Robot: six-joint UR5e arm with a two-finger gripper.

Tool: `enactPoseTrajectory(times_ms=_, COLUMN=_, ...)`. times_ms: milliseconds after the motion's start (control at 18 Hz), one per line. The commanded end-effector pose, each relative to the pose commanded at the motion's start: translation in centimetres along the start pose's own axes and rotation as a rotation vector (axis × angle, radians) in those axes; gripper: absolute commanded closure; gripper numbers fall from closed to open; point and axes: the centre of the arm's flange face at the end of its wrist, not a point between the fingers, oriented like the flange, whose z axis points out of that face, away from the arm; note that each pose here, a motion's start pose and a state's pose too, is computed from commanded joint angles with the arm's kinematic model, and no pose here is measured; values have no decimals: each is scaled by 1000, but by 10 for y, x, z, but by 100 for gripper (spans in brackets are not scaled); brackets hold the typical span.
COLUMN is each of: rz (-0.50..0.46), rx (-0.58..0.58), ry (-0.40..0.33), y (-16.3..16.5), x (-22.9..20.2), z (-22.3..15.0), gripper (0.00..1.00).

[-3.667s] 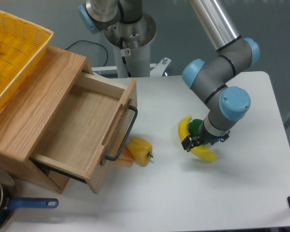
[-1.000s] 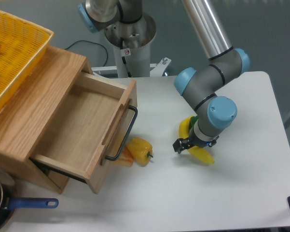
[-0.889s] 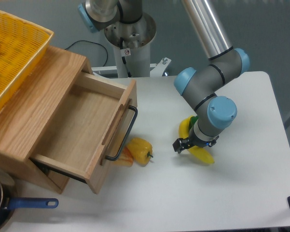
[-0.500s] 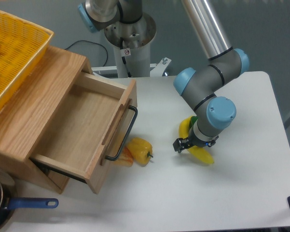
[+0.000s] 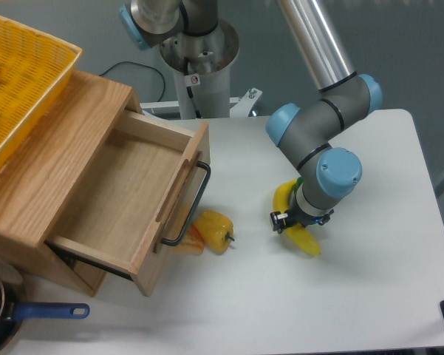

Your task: Pick up the banana

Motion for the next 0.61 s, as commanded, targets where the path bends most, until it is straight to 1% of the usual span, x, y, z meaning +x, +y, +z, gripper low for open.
enactPoseTrajectory(times_ms=56, rz=0, rx=3, ry=-1, y=0, x=0, z=-1, gripper=56)
enactPoseTrajectory(times_ms=111, rz=2, rx=0, ry=-3, y=0, x=0, z=-1, gripper=66)
enactPoseTrajectory(times_ms=222, rz=19, rx=-5, ry=-46, y=-3, x=5, z=-5, gripper=67)
enactPoseTrajectory(times_ms=333, rz=42, rx=-26, ry=-87, y=-5, x=15, z=-1, gripper=69)
enactPoseTrajectory(times_ms=389, rz=43, rx=-28, ry=-88, y=-5, x=16, z=0, gripper=72)
enactPoseTrajectory(times_ms=611, rz=43, rx=-24, ry=-88, y=-5, x=16, z=-2, gripper=74)
